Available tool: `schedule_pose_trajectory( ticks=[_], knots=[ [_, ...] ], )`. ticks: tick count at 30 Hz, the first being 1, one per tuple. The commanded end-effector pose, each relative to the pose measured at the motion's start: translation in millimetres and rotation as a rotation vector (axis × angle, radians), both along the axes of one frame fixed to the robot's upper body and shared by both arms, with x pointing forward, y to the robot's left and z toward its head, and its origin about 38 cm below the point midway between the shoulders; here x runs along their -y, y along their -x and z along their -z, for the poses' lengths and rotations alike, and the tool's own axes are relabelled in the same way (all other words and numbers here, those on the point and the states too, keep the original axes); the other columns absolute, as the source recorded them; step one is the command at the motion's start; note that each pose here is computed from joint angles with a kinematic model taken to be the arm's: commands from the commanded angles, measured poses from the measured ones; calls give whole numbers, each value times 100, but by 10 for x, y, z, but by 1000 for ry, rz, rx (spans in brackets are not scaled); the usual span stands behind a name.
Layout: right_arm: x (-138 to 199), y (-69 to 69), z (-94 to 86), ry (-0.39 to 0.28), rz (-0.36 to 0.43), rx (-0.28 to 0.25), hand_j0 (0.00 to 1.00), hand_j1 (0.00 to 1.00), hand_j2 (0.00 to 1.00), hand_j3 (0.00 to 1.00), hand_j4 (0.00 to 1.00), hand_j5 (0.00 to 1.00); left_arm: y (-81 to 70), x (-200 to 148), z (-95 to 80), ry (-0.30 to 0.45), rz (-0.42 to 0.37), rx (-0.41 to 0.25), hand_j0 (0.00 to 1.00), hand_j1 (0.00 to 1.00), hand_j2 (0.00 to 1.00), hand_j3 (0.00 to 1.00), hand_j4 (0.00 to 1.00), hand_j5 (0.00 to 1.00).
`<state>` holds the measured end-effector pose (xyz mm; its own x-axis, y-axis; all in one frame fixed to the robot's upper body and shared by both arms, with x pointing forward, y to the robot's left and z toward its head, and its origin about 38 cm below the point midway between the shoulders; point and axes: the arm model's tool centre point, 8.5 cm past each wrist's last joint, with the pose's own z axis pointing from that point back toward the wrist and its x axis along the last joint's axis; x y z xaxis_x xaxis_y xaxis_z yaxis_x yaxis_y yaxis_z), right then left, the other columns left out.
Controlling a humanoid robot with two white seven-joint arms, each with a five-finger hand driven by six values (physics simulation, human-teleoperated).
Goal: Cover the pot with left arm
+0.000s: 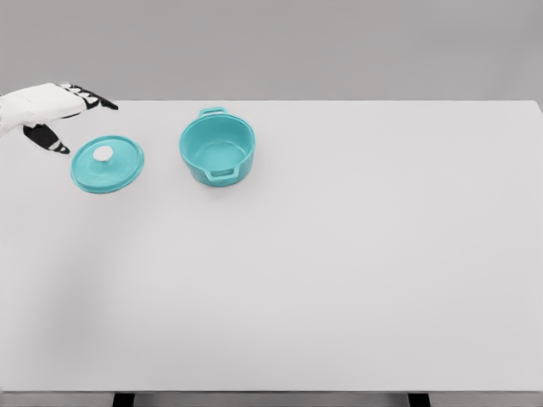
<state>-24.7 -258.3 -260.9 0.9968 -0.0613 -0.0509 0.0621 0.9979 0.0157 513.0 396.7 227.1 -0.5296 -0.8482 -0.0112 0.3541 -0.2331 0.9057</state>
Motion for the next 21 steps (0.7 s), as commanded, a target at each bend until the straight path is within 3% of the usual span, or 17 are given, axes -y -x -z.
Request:
schedule_pose_trajectory(
  ticks=[1, 17, 21],
  knots=[
    [-1, 2, 0, 0, 0, 0, 100, 100, 100, 100, 100, 100, -27, 18, 229, 11, -21, -55, 94, 94, 94, 94, 94, 94],
    [-1, 2, 0, 0, 0, 0, 100, 100, 100, 100, 100, 100, -69, 44, 363, 52, -47, -84, 89, 89, 89, 89, 89, 89],
    [-1, 2, 0, 0, 0, 0, 100, 100, 100, 100, 100, 100, -86, 62, 469, 67, -63, -107, 89, 89, 89, 89, 89, 89]
  ],
)
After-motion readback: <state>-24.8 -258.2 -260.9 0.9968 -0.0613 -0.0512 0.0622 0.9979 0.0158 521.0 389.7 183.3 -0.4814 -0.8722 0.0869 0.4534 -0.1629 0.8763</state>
